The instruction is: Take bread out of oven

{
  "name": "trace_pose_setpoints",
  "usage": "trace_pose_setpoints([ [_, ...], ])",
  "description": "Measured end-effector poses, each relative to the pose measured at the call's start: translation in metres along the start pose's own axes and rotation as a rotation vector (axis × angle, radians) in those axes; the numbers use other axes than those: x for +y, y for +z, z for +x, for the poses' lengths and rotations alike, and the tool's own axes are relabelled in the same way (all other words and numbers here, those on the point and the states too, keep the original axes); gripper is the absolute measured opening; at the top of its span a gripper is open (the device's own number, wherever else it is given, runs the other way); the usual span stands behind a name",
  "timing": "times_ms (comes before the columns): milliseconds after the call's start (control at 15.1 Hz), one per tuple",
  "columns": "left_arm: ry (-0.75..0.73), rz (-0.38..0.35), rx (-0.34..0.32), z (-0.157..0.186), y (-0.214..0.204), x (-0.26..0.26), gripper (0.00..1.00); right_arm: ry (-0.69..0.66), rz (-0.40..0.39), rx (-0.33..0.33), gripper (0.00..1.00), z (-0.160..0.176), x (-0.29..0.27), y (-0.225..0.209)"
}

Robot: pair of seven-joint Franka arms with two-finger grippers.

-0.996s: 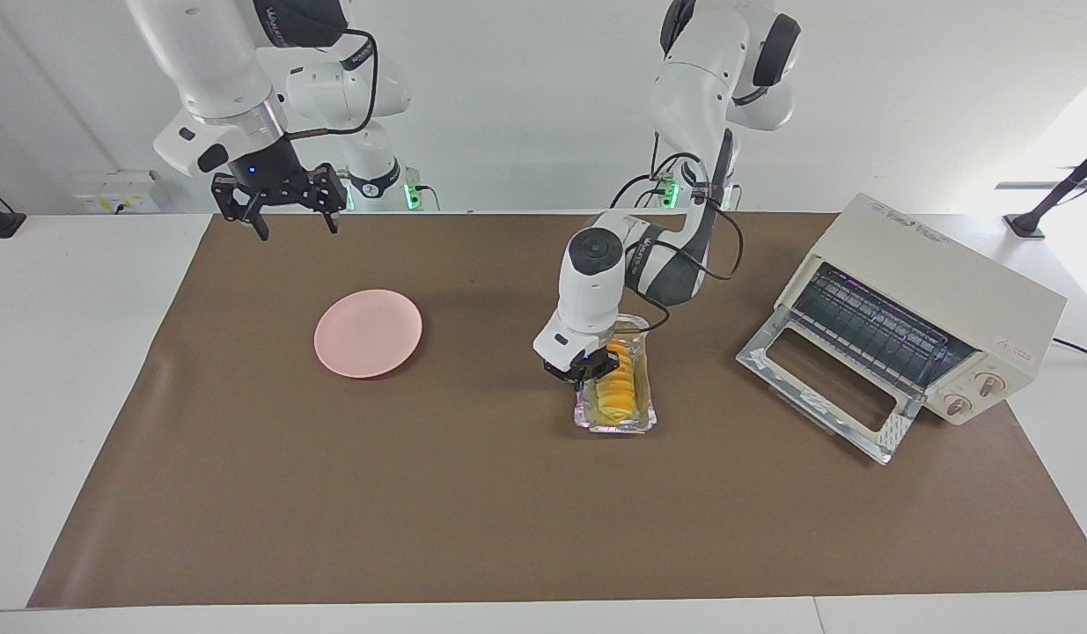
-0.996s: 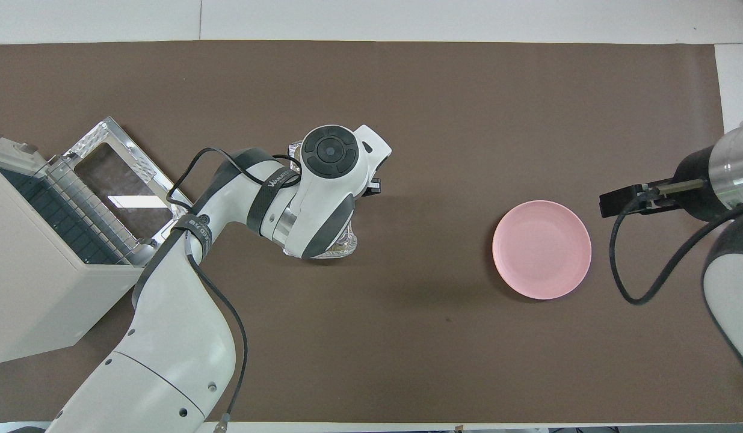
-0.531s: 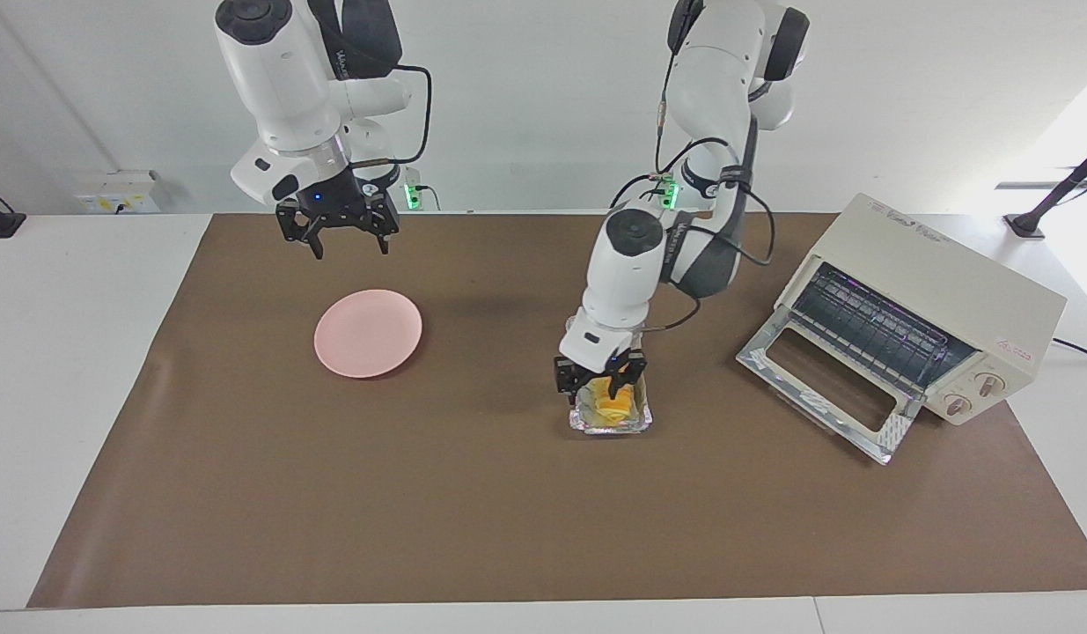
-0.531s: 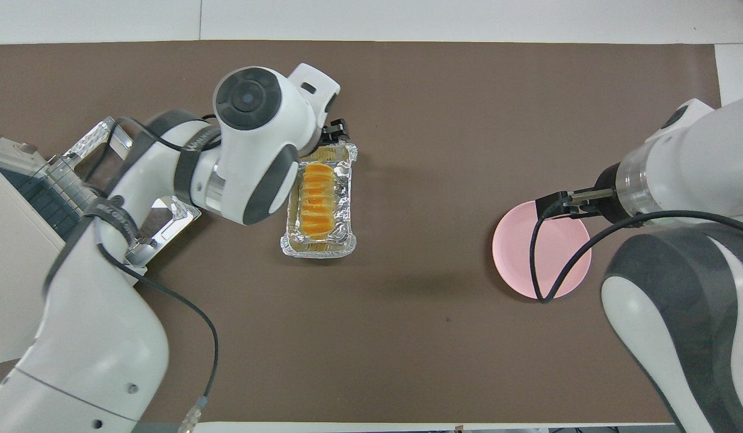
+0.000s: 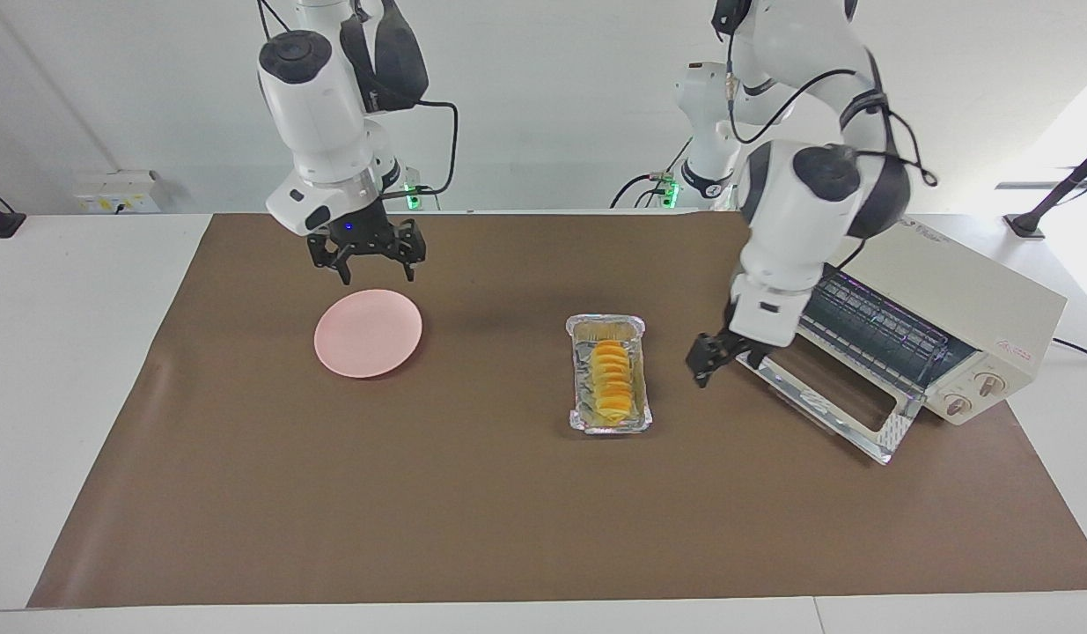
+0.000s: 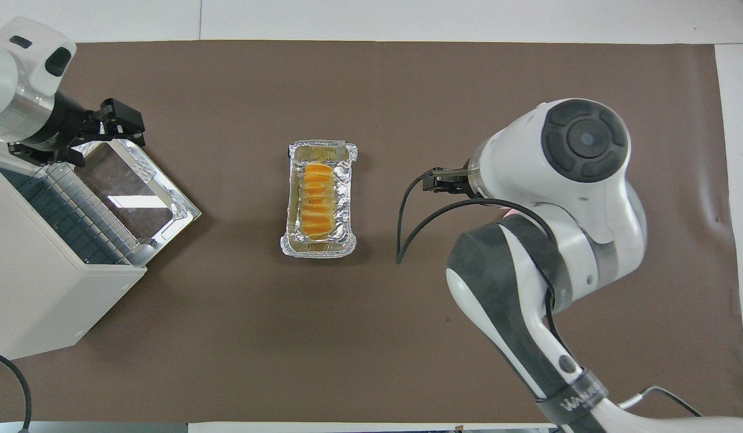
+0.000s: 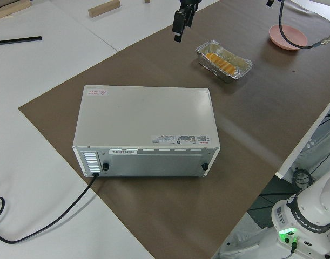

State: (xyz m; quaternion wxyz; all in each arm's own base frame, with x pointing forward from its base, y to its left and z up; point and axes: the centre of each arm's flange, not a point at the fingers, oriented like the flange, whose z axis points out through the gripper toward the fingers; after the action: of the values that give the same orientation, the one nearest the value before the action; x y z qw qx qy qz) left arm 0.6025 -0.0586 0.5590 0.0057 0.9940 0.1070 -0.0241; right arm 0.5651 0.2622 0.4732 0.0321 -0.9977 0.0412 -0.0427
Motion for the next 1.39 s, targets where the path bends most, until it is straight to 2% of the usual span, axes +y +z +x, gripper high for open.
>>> trace_pose_setpoints([
  [265, 0.025, 0.011, -0.095, -0.040, -0.039, -0.053, 1.00, 0.061, 0.005, -0.012, 1.00, 0.015, -0.071, 0.039],
  [398, 0.043, 0.008, -0.099, -0.056, -0.040, -0.057, 1.00, 0.076, -0.022, -0.018, 1.00, 0.019, -0.104, 0.075],
  [597, 0.075, 0.010, -0.109, -0.063, -0.028, -0.051, 1.00, 0.095, -0.058, -0.030, 1.00, 0.021, -0.132, 0.126],
  [929, 0.084, 0.013, -0.120, -0.065, -0.024, -0.049, 1.00, 0.077, -0.047, 0.006, 1.00, 0.022, -0.149, 0.141],
  [1195, 0.096, 0.007, -0.100, -0.067, -0.039, -0.052, 1.00, 0.022, -0.094, 0.031, 1.00, 0.013, -0.159, 0.162],
  [1327, 0.106, 0.003, -0.082, -0.070, -0.051, -0.052, 1.00, 0.015, -0.104, 0.032, 0.96, 0.013, -0.159, 0.168],
  [1394, 0.111, 0.002, -0.076, -0.071, -0.053, -0.051, 1.00, 0.016, -0.106, 0.032, 0.88, 0.013, -0.158, 0.169],
])
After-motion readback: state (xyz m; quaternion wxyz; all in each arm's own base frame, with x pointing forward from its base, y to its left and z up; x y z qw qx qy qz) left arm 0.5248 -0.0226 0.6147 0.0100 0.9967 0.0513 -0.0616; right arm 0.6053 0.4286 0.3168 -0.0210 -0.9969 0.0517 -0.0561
